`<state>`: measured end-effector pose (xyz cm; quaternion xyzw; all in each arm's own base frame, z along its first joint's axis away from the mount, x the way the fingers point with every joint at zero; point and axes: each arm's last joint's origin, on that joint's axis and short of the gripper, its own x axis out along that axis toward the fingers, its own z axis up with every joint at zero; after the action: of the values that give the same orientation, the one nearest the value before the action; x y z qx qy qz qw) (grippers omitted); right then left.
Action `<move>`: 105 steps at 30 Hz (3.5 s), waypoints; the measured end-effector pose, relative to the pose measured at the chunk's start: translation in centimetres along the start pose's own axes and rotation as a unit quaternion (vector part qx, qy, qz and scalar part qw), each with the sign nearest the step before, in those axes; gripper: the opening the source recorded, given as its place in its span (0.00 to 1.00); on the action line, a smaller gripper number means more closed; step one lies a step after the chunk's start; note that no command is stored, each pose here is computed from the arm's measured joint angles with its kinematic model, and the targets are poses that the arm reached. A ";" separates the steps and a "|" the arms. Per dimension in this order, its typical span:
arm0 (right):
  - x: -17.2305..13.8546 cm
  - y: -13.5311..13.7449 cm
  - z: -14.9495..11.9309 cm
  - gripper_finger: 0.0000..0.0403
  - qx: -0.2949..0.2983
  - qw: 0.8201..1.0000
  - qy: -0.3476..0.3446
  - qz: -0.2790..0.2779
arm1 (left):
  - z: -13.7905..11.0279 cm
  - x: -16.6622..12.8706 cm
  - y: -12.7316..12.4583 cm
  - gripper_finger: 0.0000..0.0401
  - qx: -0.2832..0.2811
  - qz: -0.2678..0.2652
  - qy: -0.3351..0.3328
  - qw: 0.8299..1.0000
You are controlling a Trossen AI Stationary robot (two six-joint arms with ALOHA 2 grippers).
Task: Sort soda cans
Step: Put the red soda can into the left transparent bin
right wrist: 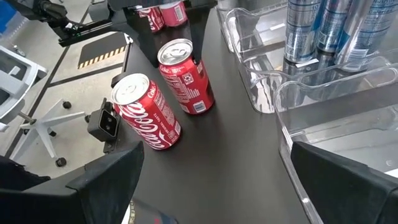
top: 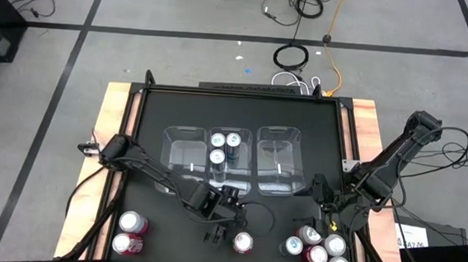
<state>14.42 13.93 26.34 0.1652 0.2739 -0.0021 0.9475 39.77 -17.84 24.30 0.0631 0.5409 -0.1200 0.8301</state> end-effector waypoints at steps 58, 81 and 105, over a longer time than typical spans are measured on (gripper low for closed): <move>0.0 0.3 0.0 0.99 0.016 0.999 0.013 0.025 | -0.8 1.6 0.1 0.92 -0.081 0.002 0.045 0.996; 0.0 0.3 0.0 0.99 0.016 0.999 0.012 0.025 | -0.2 1.2 0.1 0.97 -0.094 -0.004 0.009 0.996; 0.0 0.3 0.0 0.99 0.007 1.000 0.012 0.025 | -0.3 -0.2 0.0 0.79 -0.132 -0.021 0.013 0.991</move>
<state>14.47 14.17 26.46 0.1788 0.2814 0.0213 0.9425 39.45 -17.72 24.34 -0.0566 0.5639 -0.0642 0.8214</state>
